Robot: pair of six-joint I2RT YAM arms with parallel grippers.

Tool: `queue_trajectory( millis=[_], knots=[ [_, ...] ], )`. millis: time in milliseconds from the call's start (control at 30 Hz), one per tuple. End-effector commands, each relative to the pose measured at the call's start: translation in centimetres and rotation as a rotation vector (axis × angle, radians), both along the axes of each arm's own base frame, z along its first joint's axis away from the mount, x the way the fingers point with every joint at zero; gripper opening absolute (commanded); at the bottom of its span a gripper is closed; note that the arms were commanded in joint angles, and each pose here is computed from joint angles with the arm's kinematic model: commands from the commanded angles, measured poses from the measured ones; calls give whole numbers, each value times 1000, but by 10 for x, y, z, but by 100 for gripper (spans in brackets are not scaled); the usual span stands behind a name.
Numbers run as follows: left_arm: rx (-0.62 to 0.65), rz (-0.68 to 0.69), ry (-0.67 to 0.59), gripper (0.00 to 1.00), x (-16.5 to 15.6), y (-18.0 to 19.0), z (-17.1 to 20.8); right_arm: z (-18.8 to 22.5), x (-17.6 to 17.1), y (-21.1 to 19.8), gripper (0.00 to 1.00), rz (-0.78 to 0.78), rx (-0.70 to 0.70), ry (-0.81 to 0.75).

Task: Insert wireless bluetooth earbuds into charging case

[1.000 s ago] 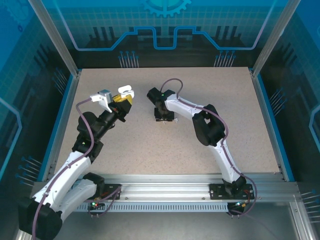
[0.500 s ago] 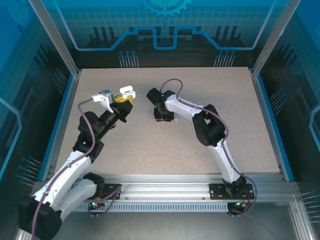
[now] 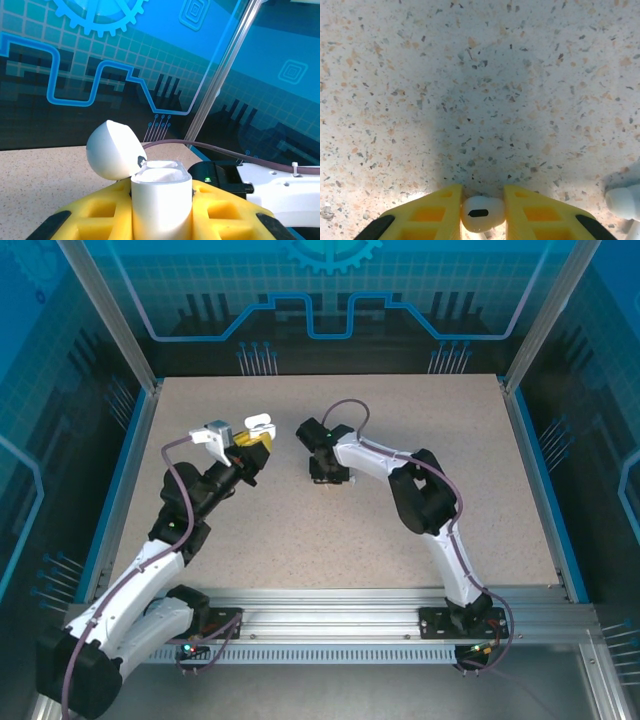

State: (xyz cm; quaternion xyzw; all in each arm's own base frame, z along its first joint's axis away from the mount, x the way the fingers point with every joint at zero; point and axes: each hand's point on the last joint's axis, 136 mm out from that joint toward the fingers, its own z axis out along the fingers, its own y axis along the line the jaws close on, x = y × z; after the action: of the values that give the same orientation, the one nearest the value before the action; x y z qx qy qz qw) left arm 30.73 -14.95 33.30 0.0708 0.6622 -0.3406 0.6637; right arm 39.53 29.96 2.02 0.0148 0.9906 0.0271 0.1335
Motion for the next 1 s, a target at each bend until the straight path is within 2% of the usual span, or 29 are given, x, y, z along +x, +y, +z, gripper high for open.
queue_trajectory(
  millis=[0,167,367,633,967],
  knots=[
    [9,2,-66,0,-2,-2,12,17,-1,4,24,42,23,-72],
    [26,-8,-108,0,-4,-6,18,47,5,3,23,58,69,-188],
    [51,-41,-200,0,-11,-14,34,103,10,3,23,70,130,-324],
    [112,-92,-339,0,-16,-36,52,213,11,-11,23,86,211,-558],
    [183,-68,-501,0,-19,-55,86,353,-14,-45,23,101,335,-892]
  ],
)
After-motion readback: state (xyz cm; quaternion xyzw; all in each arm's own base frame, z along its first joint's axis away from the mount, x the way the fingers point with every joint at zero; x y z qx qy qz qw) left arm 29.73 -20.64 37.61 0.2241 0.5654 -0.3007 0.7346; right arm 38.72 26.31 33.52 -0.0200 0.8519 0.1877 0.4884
